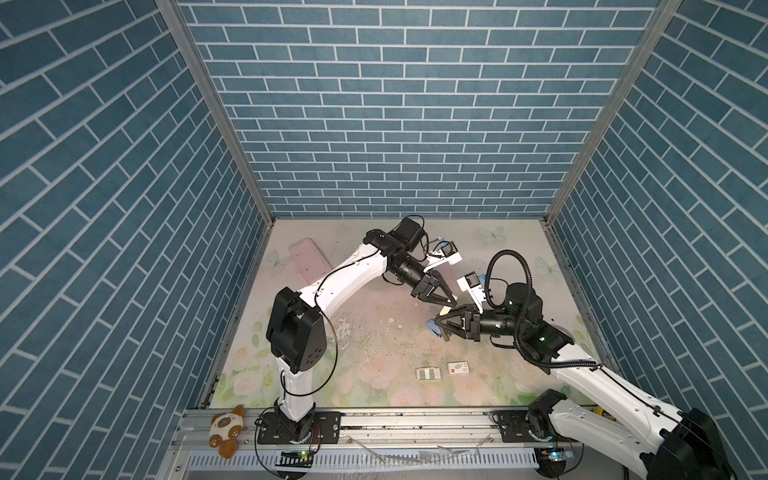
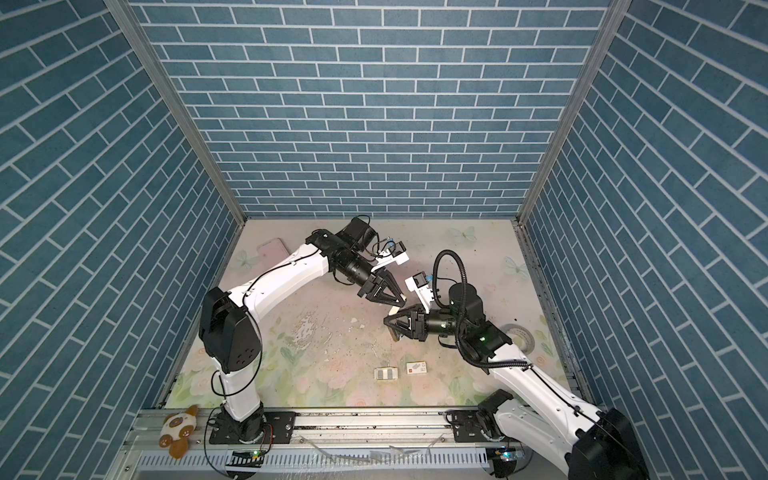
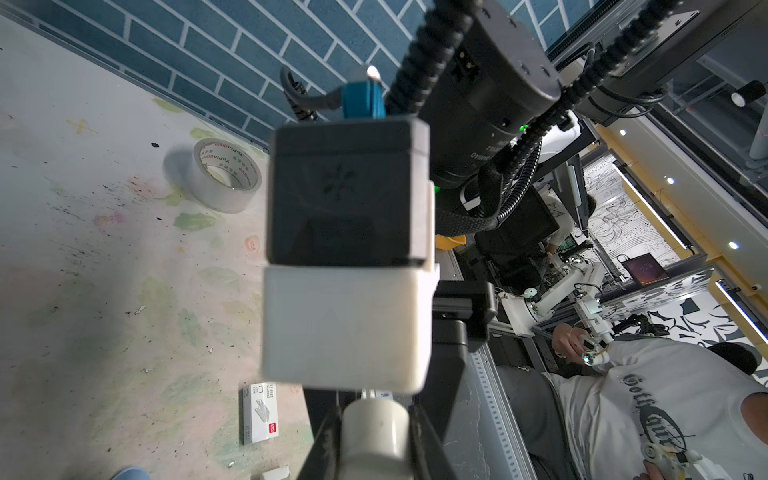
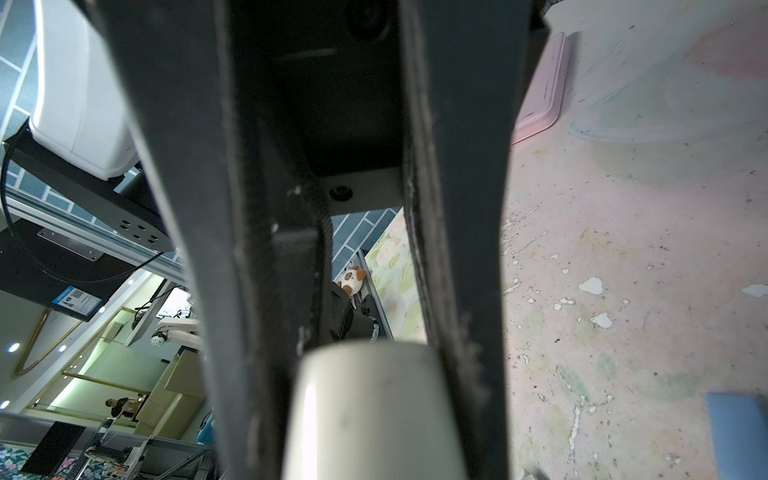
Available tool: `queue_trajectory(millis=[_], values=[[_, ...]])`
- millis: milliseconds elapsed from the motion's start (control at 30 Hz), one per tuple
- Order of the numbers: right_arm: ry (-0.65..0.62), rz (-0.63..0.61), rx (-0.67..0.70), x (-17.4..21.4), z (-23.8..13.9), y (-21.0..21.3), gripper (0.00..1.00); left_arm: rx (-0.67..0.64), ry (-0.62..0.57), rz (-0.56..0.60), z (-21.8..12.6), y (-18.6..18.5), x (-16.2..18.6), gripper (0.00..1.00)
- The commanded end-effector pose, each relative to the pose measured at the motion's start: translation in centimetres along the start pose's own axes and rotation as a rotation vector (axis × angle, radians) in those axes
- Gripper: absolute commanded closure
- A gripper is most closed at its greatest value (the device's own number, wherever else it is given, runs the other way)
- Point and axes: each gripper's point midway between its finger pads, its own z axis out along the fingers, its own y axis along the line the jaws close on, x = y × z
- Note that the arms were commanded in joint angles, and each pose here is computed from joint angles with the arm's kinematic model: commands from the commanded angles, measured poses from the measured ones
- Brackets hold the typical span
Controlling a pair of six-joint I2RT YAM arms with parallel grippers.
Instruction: Load the staples into the stapler
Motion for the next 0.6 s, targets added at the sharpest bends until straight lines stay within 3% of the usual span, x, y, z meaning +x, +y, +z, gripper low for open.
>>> queue_trajectory(millis=[0, 100, 200, 300, 567], values=[[-0.013, 0.050, 0.015, 0.0, 0.0, -0.5, 0.79, -0.002, -0.011, 0.047, -0.6, -1.2, -0.4, 0.90], [-0.019, 0.055, 0.028, -0.2, 0.0, -0.8, 0.82, -0.016, -0.006, 0.045, -0.6, -1.0, -0.2, 0.80], [-0.018, 0.062, 0.045, -0.3, 0.1, -1.2, 0.85, -0.056, 0.000, 0.058, -0.7, -0.6, -0.1, 0.55], [-0.013, 0.064, 0.073, -0.3, 0.1, -1.7, 0.85, -0.092, -0.004, 0.067, -1.1, -0.4, -0.2, 0.42], [0.015, 0.085, 0.185, 0.1, -0.5, -3.3, 0.84, -0.214, -0.024, 0.062, -4.2, 1.0, -0.6, 0.36]])
